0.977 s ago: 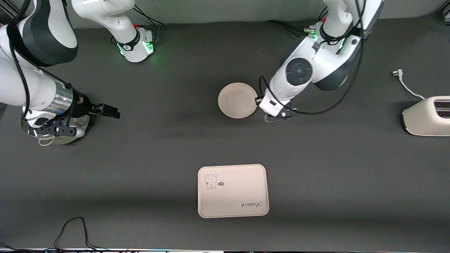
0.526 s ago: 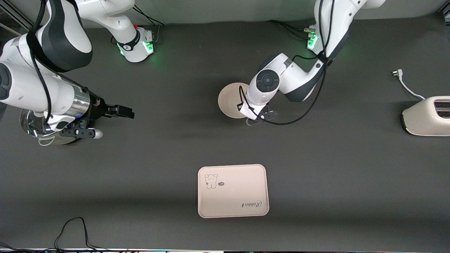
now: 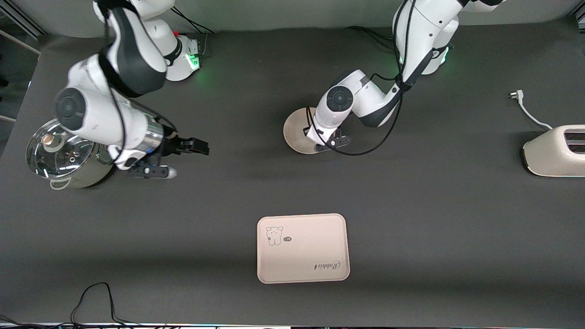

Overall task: Place bun in plate and plate on tray
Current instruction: 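Lower the bun onto the plate while the right gripper reaches the plate, then grasp the plate rim with the right gripper while the left gripper withdraws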

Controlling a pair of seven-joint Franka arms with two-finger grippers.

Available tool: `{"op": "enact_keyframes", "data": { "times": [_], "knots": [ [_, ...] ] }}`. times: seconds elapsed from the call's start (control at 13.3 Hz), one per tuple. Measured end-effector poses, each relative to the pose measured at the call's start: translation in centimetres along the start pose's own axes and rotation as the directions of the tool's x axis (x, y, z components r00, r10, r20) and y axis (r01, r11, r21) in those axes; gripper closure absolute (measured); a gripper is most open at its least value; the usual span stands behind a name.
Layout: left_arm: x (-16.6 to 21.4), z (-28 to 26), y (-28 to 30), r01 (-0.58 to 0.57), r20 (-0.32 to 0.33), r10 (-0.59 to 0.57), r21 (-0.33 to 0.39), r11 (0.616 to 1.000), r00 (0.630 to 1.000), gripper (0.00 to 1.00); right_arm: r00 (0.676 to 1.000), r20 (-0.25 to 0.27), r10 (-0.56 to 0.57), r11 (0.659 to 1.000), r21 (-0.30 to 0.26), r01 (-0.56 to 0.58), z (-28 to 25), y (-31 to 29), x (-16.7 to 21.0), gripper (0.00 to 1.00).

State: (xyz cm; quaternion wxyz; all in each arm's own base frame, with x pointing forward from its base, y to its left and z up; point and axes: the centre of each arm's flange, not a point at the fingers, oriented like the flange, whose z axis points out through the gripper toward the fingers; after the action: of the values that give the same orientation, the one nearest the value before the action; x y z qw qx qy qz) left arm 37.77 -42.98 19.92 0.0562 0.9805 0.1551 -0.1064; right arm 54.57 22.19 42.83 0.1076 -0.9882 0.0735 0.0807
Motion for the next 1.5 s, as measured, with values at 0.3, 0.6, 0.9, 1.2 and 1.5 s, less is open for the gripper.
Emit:
{"op": "enact_keyframes", "data": {
  "times": [0.3,0.6,0.9,1.2,1.5],
  "knots": [
    [0.3,-1.1,0.0,0.012,-0.013,-0.012,0.0,1.0,1.0,0.29,1.0,-0.023,-0.009,1.0,-0.014,0.009,6.9,-4.9,-4.4,0.0],
    [0.5,-3.0,0.1,0.013,-0.036,-0.013,0.004,1.0,0.999,0.01,0.998,-0.059,-0.014,1.0,0.012,0.015,13.2,-6.6,-7.6,0.0],
    [0.4,-3.3,0.1,0.013,-0.039,-0.013,0.006,1.0,0.999,0.01,0.996,-0.08,-0.049,0.999,-0.021,0.048,19.8,-7.4,-9.9,0.0],
    [3.0,-7.1,-1.1,0.03,-0.053,-0.028,0.054,0.998,0.998,0.01,0.994,-0.089,-0.066,0.997,-0.039,0.063,24.5,-8.2,-11.0,0.0],
    [12.8,-19.2,-6.3,0.016,-0.084,-0.009,0.09,0.996,0.996,0.0,0.99,-0.084,-0.11,0.993,-0.058,0.105,29.4,-10.0,-14.1,0.01]
  ]
}}
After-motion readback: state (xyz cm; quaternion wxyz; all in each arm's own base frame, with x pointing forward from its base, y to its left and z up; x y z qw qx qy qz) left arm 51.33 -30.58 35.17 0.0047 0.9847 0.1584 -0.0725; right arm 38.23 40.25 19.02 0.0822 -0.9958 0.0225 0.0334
